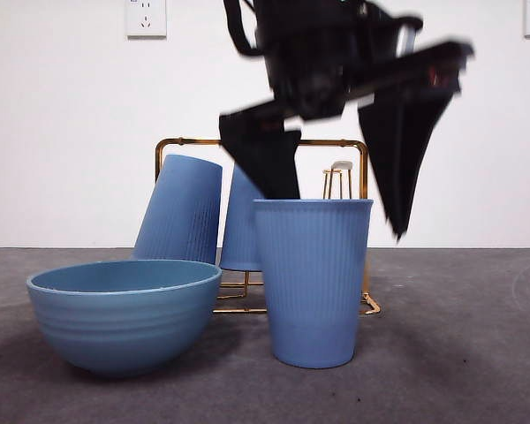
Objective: Right arm lift cup from the cupboard, then place it on the right of the bowl
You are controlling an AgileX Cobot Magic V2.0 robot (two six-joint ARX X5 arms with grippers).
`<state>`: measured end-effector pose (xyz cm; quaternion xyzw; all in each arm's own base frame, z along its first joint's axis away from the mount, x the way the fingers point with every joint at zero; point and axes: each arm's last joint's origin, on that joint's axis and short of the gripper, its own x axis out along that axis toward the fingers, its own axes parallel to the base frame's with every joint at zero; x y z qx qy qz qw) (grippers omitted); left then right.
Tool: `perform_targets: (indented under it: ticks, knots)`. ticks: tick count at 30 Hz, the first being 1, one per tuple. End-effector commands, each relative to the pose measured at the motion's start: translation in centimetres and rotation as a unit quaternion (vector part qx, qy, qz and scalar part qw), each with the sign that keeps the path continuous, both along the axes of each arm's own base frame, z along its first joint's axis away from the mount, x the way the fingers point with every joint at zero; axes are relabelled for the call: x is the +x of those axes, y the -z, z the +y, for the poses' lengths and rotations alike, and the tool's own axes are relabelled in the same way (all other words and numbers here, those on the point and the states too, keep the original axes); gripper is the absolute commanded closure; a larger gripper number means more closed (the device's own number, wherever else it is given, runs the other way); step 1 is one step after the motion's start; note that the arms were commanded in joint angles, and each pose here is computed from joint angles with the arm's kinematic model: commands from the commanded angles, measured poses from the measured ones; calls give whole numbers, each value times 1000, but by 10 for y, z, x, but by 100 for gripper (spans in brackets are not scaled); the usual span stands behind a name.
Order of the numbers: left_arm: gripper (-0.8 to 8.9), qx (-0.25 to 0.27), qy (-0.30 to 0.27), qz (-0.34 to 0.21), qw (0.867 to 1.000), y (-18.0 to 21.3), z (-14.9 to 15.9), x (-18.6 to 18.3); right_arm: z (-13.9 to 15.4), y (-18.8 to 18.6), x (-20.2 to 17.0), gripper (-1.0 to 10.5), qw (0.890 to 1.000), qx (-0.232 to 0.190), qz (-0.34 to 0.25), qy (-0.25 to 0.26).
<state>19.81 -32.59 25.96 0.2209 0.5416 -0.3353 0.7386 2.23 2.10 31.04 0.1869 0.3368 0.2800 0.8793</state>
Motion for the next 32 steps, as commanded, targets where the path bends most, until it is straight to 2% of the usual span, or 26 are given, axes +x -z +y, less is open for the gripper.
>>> perform_targets:
  ticks: [1,4,8,13,16,19,23,28,32]
  knots:
    - [371,-38,9,-23,999,-32,3,-15,0,-3,-1,383,1000,-6,-18,-13]
    - [370,-55,23,-41,997,-62,17,-39,0,-3,-1,384,999,-17,-27,-21]
    - [369,-49,25,-68,996,-89,40,-63,0,-3,-1,384,999,-26,-36,-28]
    - [352,-39,-14,-95,995,-105,87,-85,0,-3,-1,383,998,-30,-40,-34]
    - [335,-47,-71,-121,989,-101,130,-101,0,-3,-1,383,998,-28,-39,-37]
    - [336,-87,-119,-132,980,-91,175,-121,0,-3,-1,383,998,-24,-37,-45]
    - [338,-140,-150,-156,966,-81,219,-139,1,-3,-1,383,998,-24,-37,-48]
    - [341,-219,-163,-176,946,-72,263,-159,1,-4,-1,383,998,-25,-43,-48]
    - [346,-271,-175,-202,925,-68,294,-172,1,-4,-1,384,995,-46,-64,-60]
